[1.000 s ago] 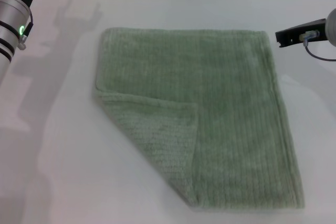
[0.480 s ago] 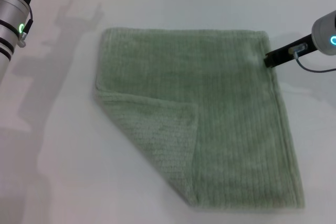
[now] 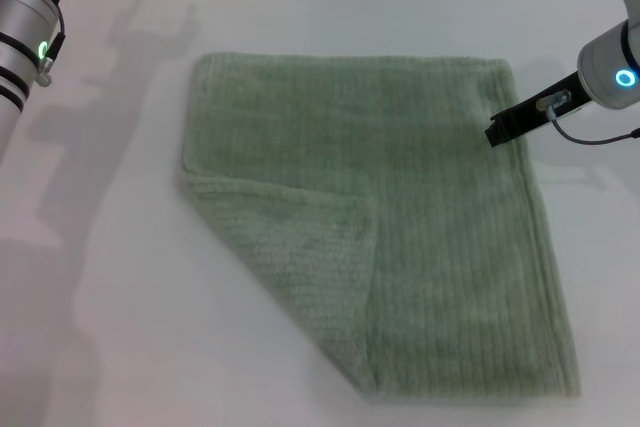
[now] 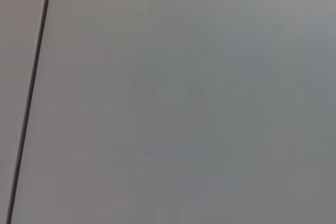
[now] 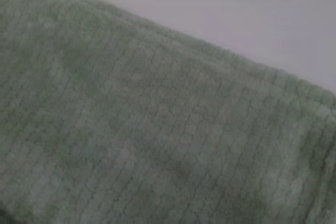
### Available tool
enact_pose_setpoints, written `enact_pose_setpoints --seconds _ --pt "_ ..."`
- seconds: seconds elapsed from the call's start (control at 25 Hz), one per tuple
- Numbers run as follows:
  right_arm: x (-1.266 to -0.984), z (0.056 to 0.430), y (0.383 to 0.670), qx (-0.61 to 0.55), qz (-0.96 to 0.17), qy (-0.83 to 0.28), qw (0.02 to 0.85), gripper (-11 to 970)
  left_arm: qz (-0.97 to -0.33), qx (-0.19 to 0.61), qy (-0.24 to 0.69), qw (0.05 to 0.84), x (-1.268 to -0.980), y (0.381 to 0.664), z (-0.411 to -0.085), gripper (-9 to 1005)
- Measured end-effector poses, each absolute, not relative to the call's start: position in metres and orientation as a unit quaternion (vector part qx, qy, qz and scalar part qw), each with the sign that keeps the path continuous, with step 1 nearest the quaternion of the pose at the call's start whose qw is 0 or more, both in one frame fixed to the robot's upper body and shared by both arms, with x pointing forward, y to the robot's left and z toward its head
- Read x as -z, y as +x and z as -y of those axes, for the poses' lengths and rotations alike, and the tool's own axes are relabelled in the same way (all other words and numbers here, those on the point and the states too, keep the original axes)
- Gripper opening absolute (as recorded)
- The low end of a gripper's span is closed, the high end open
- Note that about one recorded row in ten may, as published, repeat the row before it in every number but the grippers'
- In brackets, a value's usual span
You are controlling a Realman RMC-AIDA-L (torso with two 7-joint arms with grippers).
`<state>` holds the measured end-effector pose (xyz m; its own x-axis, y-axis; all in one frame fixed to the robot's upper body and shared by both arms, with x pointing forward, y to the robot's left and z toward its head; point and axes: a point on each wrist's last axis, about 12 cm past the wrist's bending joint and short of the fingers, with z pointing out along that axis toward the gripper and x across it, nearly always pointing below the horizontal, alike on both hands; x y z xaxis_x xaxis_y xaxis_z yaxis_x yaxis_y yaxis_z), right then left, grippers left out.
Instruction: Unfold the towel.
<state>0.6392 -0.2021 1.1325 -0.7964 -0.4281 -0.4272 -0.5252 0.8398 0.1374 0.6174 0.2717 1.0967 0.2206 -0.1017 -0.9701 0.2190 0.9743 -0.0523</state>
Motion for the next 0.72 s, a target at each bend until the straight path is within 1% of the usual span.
enact_pose_setpoints --seconds 0.72 --pt "-1.1303 0.2065 0.6455 -0.116 -0.945 -0.262 0.156 3 -0.611 0.104 0.052 0.783 -1.1020 0.6224 -0.2689 815"
